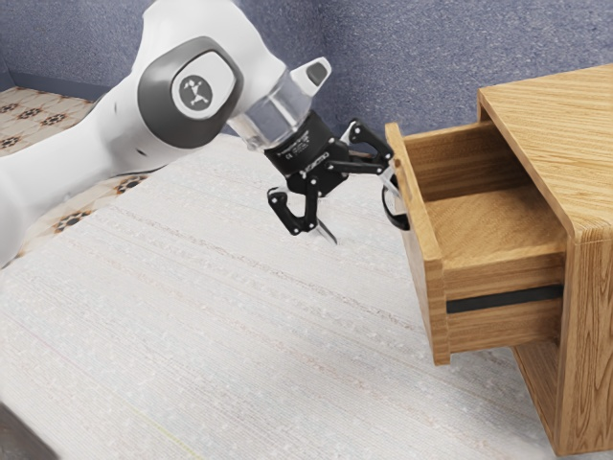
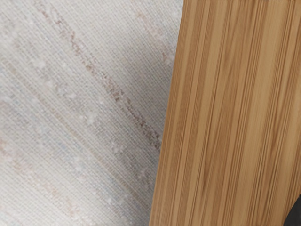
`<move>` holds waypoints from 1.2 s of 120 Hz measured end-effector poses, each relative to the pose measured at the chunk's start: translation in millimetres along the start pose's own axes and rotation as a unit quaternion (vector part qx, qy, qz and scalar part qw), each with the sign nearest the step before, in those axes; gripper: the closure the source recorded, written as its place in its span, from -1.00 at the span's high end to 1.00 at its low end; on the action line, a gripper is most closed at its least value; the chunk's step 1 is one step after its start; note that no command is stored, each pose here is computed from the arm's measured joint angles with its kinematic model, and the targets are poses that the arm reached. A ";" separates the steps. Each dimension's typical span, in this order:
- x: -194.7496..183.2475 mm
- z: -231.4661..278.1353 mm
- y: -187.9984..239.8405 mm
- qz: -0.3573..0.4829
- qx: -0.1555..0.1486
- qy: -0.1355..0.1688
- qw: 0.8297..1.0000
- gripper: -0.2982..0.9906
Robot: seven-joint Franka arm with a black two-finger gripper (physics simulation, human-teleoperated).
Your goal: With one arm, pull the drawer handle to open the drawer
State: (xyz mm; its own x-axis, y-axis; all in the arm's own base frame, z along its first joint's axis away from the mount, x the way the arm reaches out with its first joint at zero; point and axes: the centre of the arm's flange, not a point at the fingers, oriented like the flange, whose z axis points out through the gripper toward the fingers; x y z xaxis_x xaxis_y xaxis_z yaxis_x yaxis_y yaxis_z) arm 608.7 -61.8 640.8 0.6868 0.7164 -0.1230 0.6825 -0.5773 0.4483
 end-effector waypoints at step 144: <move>-4.3 -42.4 -69.3 -0.023 0.011 0.012 1.000 0.53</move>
State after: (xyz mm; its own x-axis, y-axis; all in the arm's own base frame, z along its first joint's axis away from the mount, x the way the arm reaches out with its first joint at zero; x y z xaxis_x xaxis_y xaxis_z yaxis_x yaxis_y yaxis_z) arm 547.8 -8.3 647.7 0.6488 0.7511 -0.1220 0.7183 -0.5516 0.4239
